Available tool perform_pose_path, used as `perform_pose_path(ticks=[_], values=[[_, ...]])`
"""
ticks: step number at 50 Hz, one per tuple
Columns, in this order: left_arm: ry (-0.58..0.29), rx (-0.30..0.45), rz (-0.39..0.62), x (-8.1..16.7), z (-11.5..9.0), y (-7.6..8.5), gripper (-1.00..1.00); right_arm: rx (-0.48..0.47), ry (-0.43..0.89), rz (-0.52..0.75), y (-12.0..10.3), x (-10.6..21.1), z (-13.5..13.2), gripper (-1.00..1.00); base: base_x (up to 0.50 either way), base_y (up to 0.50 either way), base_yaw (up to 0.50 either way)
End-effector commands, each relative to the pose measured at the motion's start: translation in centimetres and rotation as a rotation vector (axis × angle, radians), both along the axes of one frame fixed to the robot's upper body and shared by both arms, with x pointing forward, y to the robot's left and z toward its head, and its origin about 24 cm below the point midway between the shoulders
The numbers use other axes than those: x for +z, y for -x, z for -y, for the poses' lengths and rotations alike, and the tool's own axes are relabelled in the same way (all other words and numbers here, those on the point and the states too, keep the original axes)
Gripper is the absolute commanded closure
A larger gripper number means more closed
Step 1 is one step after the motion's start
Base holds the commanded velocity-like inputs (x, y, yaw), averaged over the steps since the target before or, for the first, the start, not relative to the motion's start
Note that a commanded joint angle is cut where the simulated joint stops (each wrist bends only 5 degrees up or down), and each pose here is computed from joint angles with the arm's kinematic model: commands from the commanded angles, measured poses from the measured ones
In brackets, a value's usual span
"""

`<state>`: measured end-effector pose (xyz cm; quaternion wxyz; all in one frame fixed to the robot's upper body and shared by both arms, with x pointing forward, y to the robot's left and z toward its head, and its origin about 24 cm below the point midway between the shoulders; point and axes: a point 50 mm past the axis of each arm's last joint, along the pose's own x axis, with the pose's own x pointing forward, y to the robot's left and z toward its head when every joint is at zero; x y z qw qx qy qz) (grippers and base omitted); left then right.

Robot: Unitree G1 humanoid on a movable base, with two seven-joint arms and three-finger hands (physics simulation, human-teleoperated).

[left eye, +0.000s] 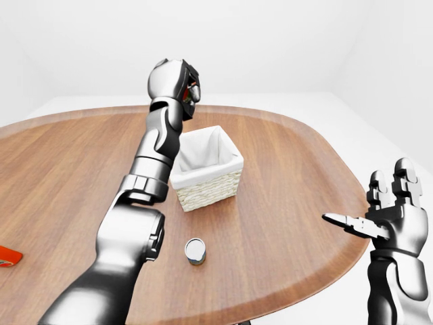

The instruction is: Pick up the tomato sauce, and put it in the basket.

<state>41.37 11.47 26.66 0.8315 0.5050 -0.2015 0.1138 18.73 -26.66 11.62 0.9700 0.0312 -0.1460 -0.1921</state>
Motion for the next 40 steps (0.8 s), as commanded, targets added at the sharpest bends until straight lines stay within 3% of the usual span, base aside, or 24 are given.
perform_pose_path(ticks=[1, 3, 7, 9, 11, 13, 15, 16, 22, 23, 24, 26, 40], values=[[-0.039, 0.131, -0.051, 0.1, -0.3, -1.7, 1.0, 0.001, -0.003, -0.001, -0.1, -0.1, 0.0, -1.0, 0.0, 0.0, 0.0], [-0.029, 0.113, -0.087, 0.0, -0.1, -1.8, 1.0, 0.004, -0.003, -0.006, -0.3, -0.2, -0.1, -1.0, 0.0, 0.0, 0.0], [-0.107, 0.102, -0.092, 0.4, 0.7, -1.8, 1.0, 0.005, -0.004, -0.003, -0.1, -0.1, 0.0, -1.0, 0.0, 0.0, 0.0], [-0.049, 0.068, -0.168, -0.3, 0.8, -1.9, 1.0, 0.005, -0.002, 0.0, -0.2, 0.0, 0.0, -1.0, 0.0, 0.0, 0.0], [-0.131, 0.095, -0.147, -0.8, 0.8, -1.9, 1.0, 0.005, -0.001, 0.0, -0.2, 0.0, -0.1, -1.0, 0.0, 0.0, 0.0], [-0.04, 0.051, -0.268, -2.5, 0.8, -2.0, 1.0, 0.004, -0.004, -0.002, -0.2, -0.1, 0.0, -1.0, 0.0, 0.0, 0.0], [-0.035, 0.045, -0.293, -3.0, 0.8, -2.0, 1.0, 0.006, -0.002, 0.0, -0.2, 0.0, 0.0, -1.0, 0.0, 0.0, 0.0], [0.041, 0.017, -0.367, -4.1, 0.6, -2.0, 1.0, 0.007, -0.002, -0.002, -0.3, -0.1, -0.1, -1.0, 0.0, 0.0, 0.0], [0.088, -0.014, -0.524, -7.9, 0.3, -1.7, 1.0, 0.004, -0.003, 0.009, 0.0, 0.2, 0.1, -1.0, 0.0, 0.0, 0.0], [0.117, -0.023, -0.54, -8.2, 0.3, -1.7, 1.0, 0.004, -0.005, 0.008, 0.0, 0.1, 0.2, -1.0, 0.0, 0.0, 0.0], [0.225, -0.058, -0.567, -8.4, 0.6, -1.7, 1.0, 0.006, -0.005, 0.006, -0.1, 0.1, 0.1, -1.0, 0.0, 0.0, 0.0], [0.176, -0.049, -0.583, -9.3, 0.7, -1.5, 1.0, 0.01, -0.002, 0.004, -0.4, 0.1, -0.1, -1.0, 0.0, 0.0, 0.0], [0.18, -0.041, -0.61, -10.5, 0.5, -1.3, 1.0, 0.01, -0.009, 0.003, -0.1, 0.0, -0.1, -1.0, 0.0, 0.0, 0.0]])
